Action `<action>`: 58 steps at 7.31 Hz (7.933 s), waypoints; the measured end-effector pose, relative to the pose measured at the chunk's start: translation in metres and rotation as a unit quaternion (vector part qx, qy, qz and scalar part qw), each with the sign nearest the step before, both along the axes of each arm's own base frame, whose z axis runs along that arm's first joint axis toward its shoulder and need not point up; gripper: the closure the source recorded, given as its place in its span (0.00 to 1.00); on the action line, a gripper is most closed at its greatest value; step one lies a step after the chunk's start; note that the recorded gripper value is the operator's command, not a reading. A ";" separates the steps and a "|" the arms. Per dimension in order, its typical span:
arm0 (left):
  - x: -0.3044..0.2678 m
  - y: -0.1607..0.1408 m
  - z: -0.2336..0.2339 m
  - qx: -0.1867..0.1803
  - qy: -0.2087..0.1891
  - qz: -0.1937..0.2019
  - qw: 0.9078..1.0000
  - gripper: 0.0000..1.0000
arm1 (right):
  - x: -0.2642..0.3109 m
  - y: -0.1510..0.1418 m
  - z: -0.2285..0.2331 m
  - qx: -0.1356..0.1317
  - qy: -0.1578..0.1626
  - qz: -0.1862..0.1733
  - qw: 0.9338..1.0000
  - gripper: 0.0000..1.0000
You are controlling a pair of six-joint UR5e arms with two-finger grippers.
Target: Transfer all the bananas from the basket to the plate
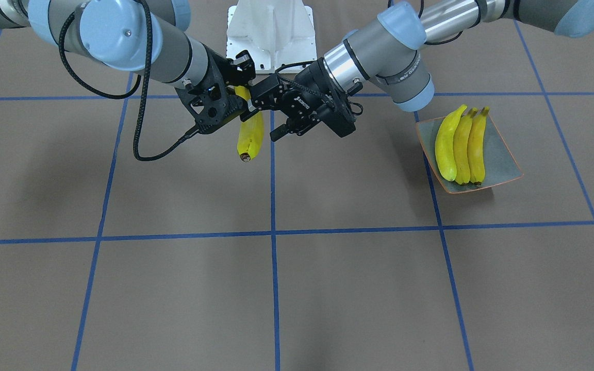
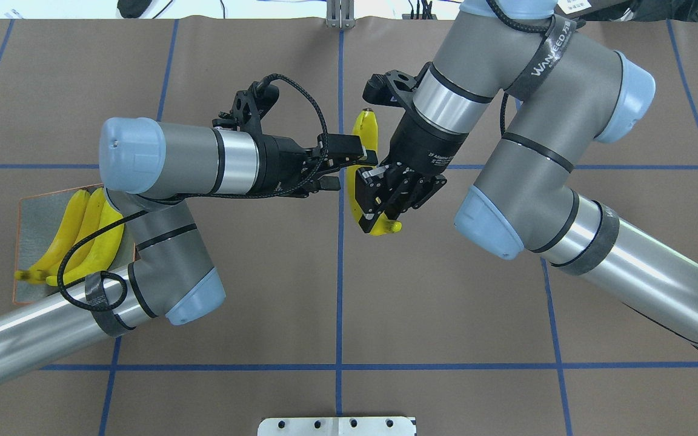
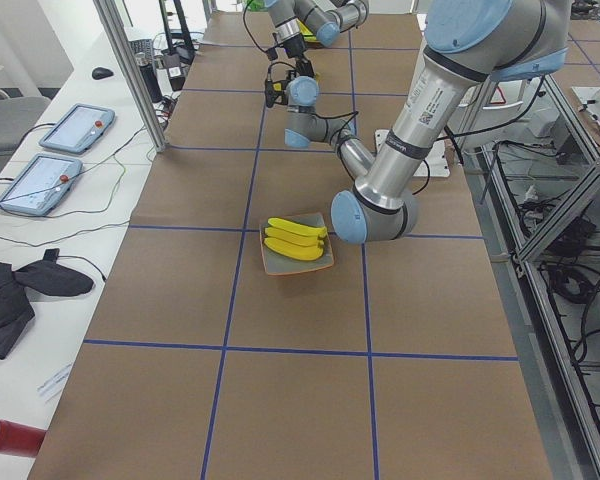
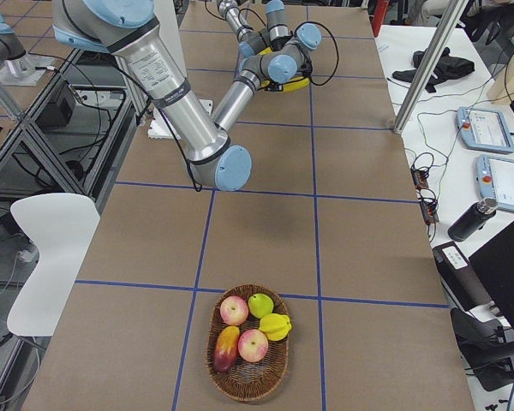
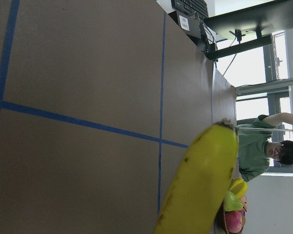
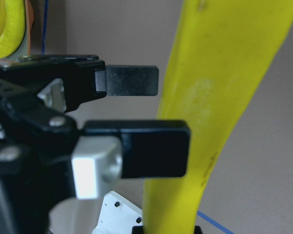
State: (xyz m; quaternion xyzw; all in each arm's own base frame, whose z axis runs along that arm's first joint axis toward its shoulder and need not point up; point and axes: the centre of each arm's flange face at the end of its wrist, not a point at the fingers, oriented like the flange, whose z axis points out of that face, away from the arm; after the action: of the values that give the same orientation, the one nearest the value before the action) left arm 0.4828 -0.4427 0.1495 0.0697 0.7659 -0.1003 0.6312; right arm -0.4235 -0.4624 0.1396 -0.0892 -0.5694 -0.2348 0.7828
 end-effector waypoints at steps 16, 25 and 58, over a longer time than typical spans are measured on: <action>0.017 -0.006 0.015 -0.010 -0.016 -0.004 1.000 1.00 | 0.033 -0.018 -0.003 -0.053 -0.001 0.045 0.998 0.01; -0.206 -0.102 0.212 0.031 -0.151 0.045 0.987 1.00 | 0.190 -0.094 0.091 -0.002 0.111 0.300 0.947 0.01; -0.444 -0.224 0.411 0.125 -0.529 0.013 0.839 0.00 | 0.279 -0.117 0.296 0.051 0.277 0.303 0.911 0.01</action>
State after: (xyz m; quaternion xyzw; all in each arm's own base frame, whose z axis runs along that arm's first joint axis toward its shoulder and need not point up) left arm 0.0387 -0.6671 0.5603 0.1807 0.3222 0.0565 0.9276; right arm -0.1441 -0.5792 0.4357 0.0662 -0.3171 0.0190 0.9459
